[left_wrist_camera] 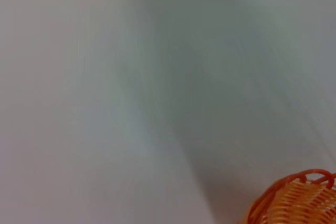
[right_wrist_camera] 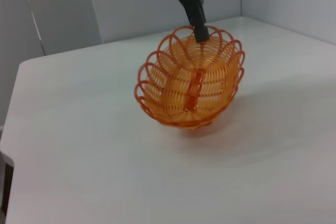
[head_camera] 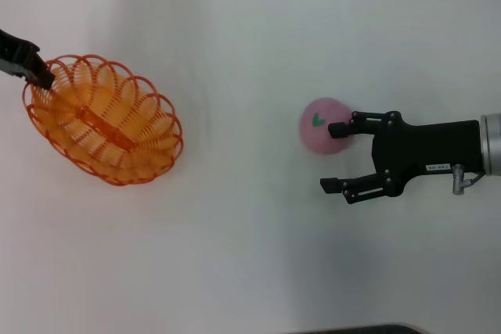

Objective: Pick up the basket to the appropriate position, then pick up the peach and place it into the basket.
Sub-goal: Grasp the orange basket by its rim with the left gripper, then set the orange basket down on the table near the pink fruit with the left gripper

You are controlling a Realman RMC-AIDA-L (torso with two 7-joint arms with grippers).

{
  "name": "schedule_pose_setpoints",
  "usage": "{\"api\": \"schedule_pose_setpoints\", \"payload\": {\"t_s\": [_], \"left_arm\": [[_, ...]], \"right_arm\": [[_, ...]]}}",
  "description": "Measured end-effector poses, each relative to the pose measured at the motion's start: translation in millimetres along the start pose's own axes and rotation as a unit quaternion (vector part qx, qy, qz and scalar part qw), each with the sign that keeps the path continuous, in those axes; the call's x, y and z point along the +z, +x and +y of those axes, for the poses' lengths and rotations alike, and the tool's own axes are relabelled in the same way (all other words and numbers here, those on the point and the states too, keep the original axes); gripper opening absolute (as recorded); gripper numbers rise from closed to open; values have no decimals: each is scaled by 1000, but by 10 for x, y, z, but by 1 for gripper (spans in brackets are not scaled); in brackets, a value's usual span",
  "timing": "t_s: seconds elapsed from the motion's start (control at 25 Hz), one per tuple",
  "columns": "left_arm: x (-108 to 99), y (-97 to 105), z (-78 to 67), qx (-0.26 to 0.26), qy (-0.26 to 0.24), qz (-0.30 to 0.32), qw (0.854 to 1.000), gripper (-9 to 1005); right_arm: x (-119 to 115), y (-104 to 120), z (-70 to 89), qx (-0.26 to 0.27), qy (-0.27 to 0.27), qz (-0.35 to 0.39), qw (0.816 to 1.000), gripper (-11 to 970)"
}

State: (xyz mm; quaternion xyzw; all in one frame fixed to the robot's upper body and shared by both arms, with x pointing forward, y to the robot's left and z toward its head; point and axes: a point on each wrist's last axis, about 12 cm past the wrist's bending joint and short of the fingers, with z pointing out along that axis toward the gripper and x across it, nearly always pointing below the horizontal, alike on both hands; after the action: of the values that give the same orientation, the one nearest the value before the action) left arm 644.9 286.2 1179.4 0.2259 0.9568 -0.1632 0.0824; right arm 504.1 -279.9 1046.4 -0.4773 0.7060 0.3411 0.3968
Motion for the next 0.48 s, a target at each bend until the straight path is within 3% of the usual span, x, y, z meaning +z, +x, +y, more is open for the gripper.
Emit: {"api": "schedule_pose_setpoints", "payload": {"t_s": [0.48], "left_arm": [[-21, 258, 8, -60, 107, -3, 993, 80]], "right_arm": [[-13, 23, 11, 3, 2, 2, 1000, 948]]}}
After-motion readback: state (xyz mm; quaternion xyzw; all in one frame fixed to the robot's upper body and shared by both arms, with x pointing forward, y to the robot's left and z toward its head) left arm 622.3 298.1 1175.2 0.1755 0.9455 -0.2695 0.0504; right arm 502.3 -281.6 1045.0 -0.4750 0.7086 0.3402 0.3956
